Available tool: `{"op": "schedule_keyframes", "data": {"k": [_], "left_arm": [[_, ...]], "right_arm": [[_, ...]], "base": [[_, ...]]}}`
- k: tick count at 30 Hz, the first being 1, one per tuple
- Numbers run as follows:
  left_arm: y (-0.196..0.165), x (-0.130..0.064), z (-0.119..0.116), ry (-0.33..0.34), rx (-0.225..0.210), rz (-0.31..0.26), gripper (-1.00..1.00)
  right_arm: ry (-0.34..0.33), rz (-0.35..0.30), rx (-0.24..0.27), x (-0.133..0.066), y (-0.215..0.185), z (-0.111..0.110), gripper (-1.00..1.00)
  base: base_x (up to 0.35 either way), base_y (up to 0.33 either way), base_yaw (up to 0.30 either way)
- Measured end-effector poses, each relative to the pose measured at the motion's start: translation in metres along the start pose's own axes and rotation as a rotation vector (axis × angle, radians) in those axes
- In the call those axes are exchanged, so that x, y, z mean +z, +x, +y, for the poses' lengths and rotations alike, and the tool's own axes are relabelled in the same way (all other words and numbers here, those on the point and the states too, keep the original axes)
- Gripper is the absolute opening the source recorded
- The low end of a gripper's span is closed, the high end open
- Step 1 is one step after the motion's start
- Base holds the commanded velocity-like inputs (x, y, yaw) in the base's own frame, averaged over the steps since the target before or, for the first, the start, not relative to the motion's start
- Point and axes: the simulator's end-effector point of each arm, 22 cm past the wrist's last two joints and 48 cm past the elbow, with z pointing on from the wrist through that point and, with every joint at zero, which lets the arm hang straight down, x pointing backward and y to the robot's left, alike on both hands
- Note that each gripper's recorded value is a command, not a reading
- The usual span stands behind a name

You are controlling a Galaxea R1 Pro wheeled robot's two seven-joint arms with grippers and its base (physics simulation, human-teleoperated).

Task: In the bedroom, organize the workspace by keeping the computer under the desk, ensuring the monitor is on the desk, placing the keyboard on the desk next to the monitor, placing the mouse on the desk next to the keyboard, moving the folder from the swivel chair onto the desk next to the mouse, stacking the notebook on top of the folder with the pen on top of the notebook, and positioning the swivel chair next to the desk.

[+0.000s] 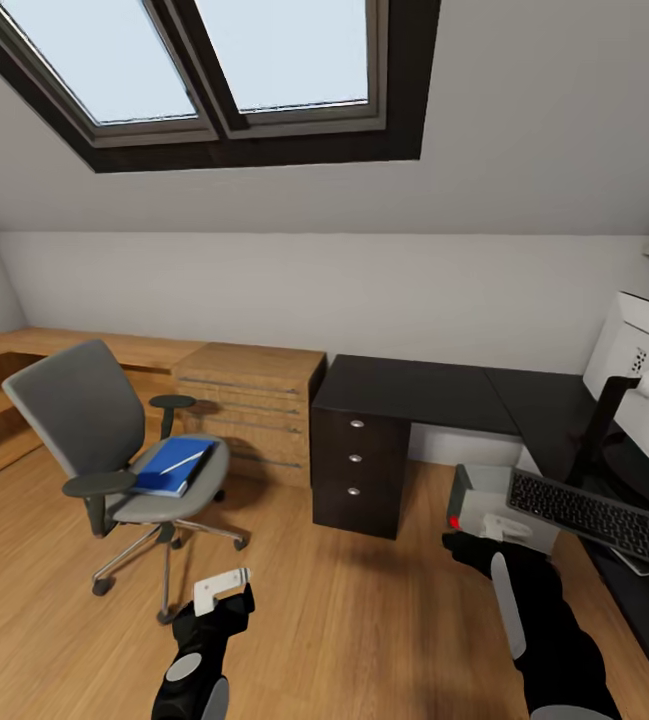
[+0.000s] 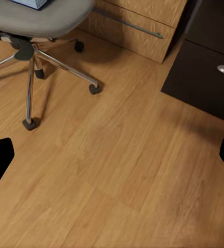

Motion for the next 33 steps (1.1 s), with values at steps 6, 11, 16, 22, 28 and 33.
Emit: {"op": "schedule_keyframes", "data": {"k": [6,11,16,22,28,33], "left_arm": [[0.000,0.001,0.002,-0.002,0.008,-0.002,1.00],[-0.001,0.001,0.003,-0.001,0.008,-0.004,1.00],[-0.002,0.000,0.003,-0.002,0.006,-0.006,1.00],[-0.002,0.000,0.005,-0.005,0.009,-0.007,1.00],[-0.002,0.001,0.006,-0.007,0.010,-0.008,1.00],[-0.002,0.001,0.007,-0.008,0.010,-0.008,1.00]], "right_arm": [[0.000,-0.031,0.000,0.001,-0.004,0.000,1.00],[0.003,-0.040,0.000,0.001,-0.005,0.000,1.00],[0.005,-0.062,-0.003,0.002,-0.009,-0.001,1.00],[0.010,-0.080,-0.012,0.003,-0.011,-0.001,1.00],[0.047,-0.108,-0.056,0.007,-0.012,-0.008,1.00],[0.059,-0.131,-0.071,0.008,-0.015,-0.010,1.00]], "base": [[-0.248,0.000,-0.239],[-0.324,-0.018,-0.249],[-0.253,-0.139,-0.253],[-0.051,-0.050,-0.261],[-0.006,-0.006,-0.262],[-0.001,-0.001,-0.125]]}}
